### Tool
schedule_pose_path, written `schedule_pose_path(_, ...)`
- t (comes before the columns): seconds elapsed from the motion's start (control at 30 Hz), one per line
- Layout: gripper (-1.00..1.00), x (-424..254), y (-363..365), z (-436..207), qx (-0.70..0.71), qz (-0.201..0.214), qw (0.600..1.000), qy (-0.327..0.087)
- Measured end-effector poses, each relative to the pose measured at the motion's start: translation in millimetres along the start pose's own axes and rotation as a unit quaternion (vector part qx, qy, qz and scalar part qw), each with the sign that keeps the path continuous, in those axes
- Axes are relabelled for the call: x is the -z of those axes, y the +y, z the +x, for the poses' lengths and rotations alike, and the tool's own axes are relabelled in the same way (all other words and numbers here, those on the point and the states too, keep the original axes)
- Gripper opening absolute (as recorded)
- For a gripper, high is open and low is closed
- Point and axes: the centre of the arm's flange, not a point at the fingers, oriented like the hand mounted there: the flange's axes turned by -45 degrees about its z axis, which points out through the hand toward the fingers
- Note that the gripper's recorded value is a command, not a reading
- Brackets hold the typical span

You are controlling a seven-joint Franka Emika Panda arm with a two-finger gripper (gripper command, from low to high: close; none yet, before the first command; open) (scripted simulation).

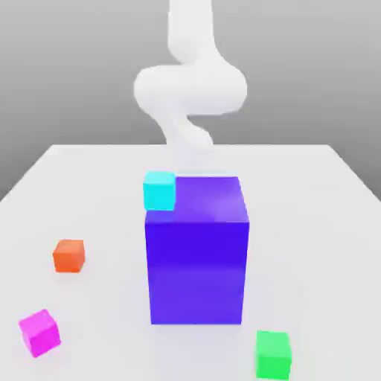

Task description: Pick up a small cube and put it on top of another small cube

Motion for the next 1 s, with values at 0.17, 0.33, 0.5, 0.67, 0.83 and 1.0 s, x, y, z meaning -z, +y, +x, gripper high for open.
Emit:
schedule_pose_path(0.17,0.00,-87.7,30.7,-4.3,-0.121,0.039,0.987,-0.099)
schedule_pose_path(0.33,0.00,-187.7,62.5,-30.4,-0.263,0.047,0.941,-0.209)
schedule_pose_path(0.5,0.00,-266.8,89.7,-69.4,-0.384,0.023,0.876,-0.291)
schedule_pose_path(0.67,0.00,-329.6,121.0,-116.8,-0.496,-0.028,0.796,-0.345)
schedule_pose_path(0.83,0.00,-375.5,151.3,-165.9,-0.592,-0.093,0.710,-0.369)
schedule_pose_path(1.0,0.00,-403.0,186.2,-209.7,-0.674,-0.166,0.623,-0.360)
